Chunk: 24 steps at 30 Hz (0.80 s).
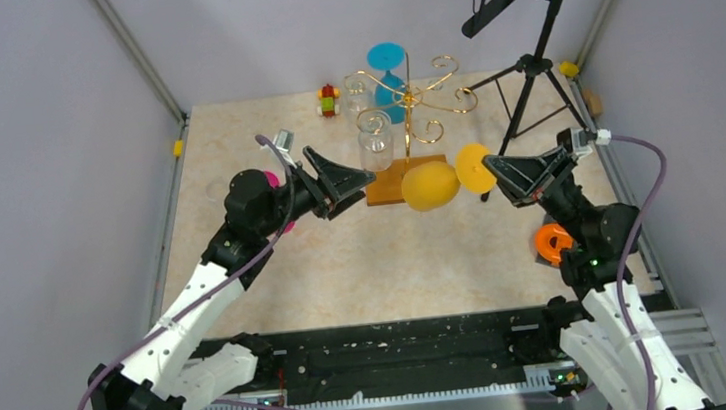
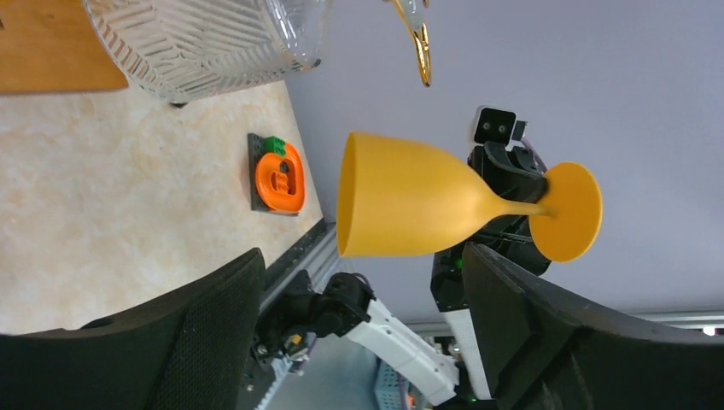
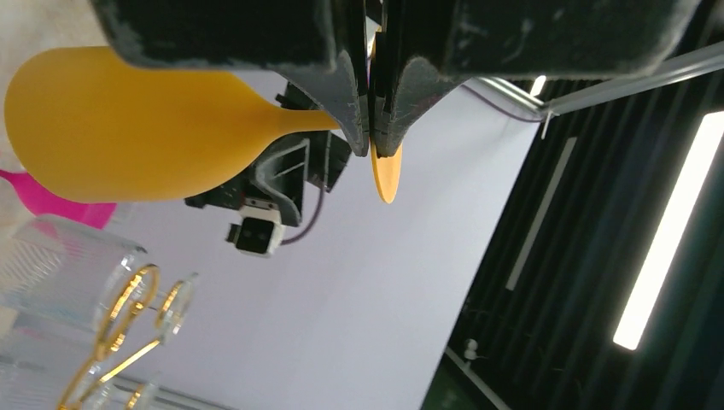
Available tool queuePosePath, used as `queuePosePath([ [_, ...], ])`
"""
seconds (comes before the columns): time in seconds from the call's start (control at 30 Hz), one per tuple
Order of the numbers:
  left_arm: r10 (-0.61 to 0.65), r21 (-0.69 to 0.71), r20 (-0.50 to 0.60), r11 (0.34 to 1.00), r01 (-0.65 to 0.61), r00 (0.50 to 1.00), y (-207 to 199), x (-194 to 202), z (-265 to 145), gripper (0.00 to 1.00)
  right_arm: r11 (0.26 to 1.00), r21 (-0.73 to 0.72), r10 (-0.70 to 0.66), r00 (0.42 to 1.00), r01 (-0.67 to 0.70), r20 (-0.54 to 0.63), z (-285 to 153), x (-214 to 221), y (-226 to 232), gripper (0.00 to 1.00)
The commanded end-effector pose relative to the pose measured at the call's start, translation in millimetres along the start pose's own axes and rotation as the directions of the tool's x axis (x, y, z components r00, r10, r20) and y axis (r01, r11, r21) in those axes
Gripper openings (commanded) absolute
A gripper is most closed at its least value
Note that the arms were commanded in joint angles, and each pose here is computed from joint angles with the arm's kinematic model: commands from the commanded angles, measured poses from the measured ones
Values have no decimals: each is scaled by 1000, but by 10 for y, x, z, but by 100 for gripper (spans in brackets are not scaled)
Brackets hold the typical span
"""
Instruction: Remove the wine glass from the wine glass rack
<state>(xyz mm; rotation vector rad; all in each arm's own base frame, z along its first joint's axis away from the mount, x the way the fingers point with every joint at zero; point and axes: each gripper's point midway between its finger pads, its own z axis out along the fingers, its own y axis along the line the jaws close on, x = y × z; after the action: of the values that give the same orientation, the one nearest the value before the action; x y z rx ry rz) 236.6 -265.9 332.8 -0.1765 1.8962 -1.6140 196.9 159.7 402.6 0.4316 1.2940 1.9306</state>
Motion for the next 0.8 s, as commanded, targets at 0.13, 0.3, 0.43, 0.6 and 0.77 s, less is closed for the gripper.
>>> queuePosePath([
  [0.13,-141,207,-65,967,152,988,-517,-9,6,89,955,-287,-70,996,82,52,-17,4,856,0],
  [0.3,-189,287,-132,932,220,973,-619,55,11,84,937,-340,-60,997,73,48,23,17,979,0],
  [0.43,-195,299,-158,925,235,968,-634,94,47,83,939,-341,-49,999,51,14,98,124,962,0],
  [0.6,-153,357,-186,910,212,970,-795,119,22,80,943,-332,11,999,-26,-46,213,306,802,0],
  [0.77,-91,452,-196,875,172,976,-1035,136,-123,69,939,-333,68,996,-81,-50,249,335,635,0],
])
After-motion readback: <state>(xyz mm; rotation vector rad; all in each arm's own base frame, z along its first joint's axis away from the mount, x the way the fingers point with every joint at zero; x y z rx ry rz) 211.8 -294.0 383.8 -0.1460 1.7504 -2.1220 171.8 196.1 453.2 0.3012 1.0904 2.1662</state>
